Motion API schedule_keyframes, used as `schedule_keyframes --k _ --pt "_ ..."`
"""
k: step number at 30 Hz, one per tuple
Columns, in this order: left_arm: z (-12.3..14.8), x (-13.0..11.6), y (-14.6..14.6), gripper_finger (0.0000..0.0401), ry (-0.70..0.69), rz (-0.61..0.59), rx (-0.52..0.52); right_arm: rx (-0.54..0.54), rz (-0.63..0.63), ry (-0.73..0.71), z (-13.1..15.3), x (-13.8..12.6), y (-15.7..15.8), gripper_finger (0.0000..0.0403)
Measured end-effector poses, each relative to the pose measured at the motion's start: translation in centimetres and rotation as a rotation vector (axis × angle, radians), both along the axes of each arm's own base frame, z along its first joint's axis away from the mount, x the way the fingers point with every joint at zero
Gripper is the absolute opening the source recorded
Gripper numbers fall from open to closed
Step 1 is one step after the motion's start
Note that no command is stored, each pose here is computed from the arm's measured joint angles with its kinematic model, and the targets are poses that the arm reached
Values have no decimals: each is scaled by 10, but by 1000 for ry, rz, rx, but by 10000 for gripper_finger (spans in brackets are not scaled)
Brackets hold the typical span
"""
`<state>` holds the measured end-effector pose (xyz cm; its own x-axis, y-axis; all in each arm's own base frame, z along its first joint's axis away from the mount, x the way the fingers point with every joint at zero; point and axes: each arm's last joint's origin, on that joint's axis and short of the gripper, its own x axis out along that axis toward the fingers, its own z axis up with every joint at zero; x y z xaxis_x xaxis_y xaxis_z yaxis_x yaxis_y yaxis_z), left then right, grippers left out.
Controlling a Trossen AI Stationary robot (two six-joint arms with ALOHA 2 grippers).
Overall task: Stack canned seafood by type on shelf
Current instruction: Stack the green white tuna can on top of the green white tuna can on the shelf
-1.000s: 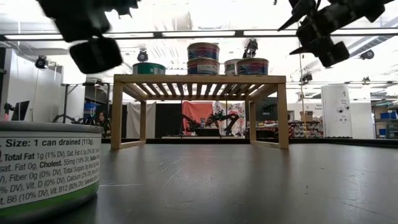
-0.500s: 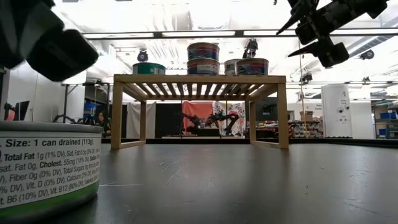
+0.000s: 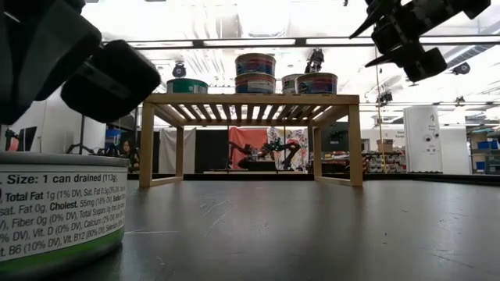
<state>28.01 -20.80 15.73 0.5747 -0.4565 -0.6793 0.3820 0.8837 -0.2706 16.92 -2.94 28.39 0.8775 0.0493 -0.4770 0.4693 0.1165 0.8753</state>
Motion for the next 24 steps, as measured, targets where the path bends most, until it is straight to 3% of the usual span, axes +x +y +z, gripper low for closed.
schedule_keyframes --k 12,24 --pt "-5 3 -2 0 84 -42 110 -20 4 29 -4 6 10 232" --pt "-6 0 4 0 99 7 187 -47 8 29 -4 6 9 224"
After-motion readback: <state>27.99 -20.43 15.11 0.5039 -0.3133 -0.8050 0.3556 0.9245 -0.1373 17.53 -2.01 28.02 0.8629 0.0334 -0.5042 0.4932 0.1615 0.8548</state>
